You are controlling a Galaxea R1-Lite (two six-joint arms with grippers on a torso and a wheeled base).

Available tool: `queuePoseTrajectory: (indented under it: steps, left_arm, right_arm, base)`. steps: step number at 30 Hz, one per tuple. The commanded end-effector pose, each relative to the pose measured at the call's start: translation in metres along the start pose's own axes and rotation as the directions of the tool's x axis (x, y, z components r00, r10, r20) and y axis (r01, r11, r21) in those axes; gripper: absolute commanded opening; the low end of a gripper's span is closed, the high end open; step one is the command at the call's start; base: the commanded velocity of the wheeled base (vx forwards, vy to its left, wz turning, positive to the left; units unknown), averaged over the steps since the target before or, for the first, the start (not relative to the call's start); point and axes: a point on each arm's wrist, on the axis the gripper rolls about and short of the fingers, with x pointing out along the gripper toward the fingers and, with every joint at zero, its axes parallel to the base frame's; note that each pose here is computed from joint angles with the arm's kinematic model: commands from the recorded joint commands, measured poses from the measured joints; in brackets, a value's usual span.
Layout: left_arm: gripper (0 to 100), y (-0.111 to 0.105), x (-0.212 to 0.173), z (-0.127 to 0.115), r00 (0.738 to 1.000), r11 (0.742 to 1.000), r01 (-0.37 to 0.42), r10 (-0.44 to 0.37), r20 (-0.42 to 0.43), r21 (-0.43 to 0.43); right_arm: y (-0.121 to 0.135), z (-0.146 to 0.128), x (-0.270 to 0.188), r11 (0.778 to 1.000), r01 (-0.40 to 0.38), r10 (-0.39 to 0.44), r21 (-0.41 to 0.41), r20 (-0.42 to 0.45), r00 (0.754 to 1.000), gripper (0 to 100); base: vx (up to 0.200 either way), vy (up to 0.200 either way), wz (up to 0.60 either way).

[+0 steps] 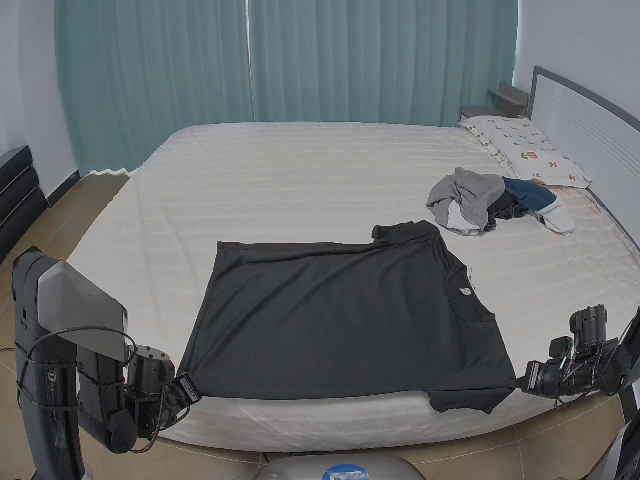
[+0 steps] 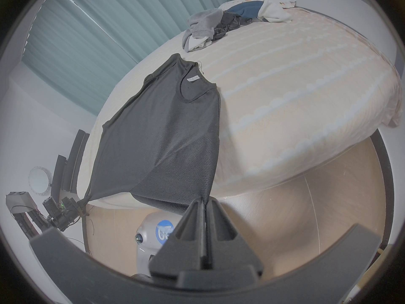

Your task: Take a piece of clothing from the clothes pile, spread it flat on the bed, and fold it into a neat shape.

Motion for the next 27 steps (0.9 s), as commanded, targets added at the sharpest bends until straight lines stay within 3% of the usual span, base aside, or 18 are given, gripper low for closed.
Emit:
queuePoseTrajectory:
  steps: [1, 27]
  left_arm:
    - [0, 0.006, -0.002, -0.007, 0.999, 0.999, -0.026, 0.027, -0.033, 0.030]
    - [0, 0.010, -0.026, -0.032, 0.988, 0.985, -0.037, 0.062, -0.140, 0.171]
  right_arm:
    - [-0.001, -0.005, -0.003, 1.000, 0.004, -0.004, 0.002, -0.013, 1.000, 0]
    - [-0.010, -0.026, -0.011, 0.989, 0.120, -0.125, -0.087, -0.059, 0.990, 0]
  base:
    - [0.000, 0.000, 0.00]
    - [0.000, 0.000, 0.00]
